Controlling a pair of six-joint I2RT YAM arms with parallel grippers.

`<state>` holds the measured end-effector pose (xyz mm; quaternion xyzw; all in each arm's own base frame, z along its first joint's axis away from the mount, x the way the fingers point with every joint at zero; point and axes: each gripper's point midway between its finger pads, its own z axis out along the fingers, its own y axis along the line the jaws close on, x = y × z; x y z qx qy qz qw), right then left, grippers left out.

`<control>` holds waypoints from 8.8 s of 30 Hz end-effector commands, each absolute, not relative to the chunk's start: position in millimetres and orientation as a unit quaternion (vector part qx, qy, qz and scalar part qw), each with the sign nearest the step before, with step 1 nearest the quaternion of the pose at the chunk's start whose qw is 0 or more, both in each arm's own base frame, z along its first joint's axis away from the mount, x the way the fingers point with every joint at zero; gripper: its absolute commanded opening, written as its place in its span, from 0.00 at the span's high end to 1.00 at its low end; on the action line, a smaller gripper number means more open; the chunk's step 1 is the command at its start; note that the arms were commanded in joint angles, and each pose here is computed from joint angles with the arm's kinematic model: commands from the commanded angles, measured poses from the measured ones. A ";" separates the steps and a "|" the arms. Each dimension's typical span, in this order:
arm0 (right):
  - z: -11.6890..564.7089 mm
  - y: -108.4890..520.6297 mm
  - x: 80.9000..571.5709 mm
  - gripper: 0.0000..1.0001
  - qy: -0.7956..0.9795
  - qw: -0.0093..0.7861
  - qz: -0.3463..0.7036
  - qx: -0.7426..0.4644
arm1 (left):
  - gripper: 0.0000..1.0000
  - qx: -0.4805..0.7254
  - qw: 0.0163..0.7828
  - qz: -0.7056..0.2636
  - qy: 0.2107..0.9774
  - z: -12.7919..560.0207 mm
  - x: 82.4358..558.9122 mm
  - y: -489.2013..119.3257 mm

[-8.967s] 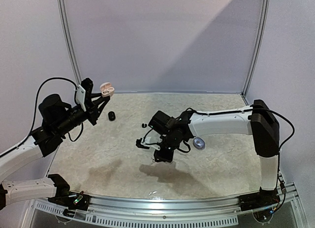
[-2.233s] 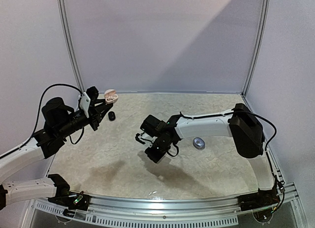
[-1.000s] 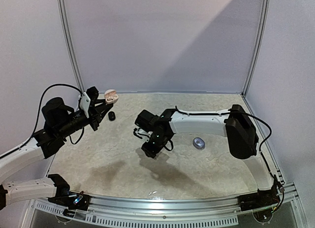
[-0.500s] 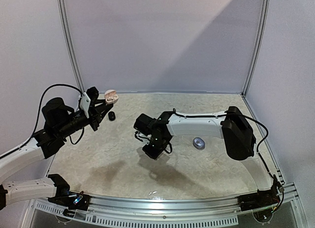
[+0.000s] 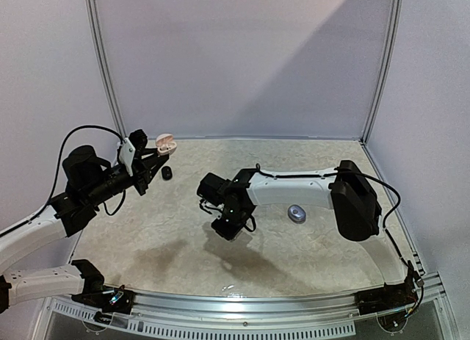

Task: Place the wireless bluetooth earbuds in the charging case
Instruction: Pick up the right earbud from the center of the board, then insert the right earbud into the right side groove of the charging case.

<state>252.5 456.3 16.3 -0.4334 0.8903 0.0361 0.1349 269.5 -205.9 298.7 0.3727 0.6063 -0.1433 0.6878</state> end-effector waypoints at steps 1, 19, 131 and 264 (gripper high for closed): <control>11.1 446.6 247.2 0.87 0.890 0.118 0.016 -0.441 | 1.00 0.372 0.683 -0.145 0.611 293.6 269.5 -203.5; 361.4 461.0 261.6 0.93 0.697 0.464 0.293 -0.461 | 1.00 0.404 0.642 -0.377 0.531 355.7 222.4 -250.1; 437.7 515.4 206.7 0.82 0.485 0.589 0.397 -0.510 | 1.00 0.445 0.665 -0.421 0.428 435.5 193.6 -258.3; 472.6 533.2 234.4 0.49 0.538 0.601 0.369 -0.462 | 1.00 0.383 0.618 -0.443 0.524 395.2 219.3 -261.4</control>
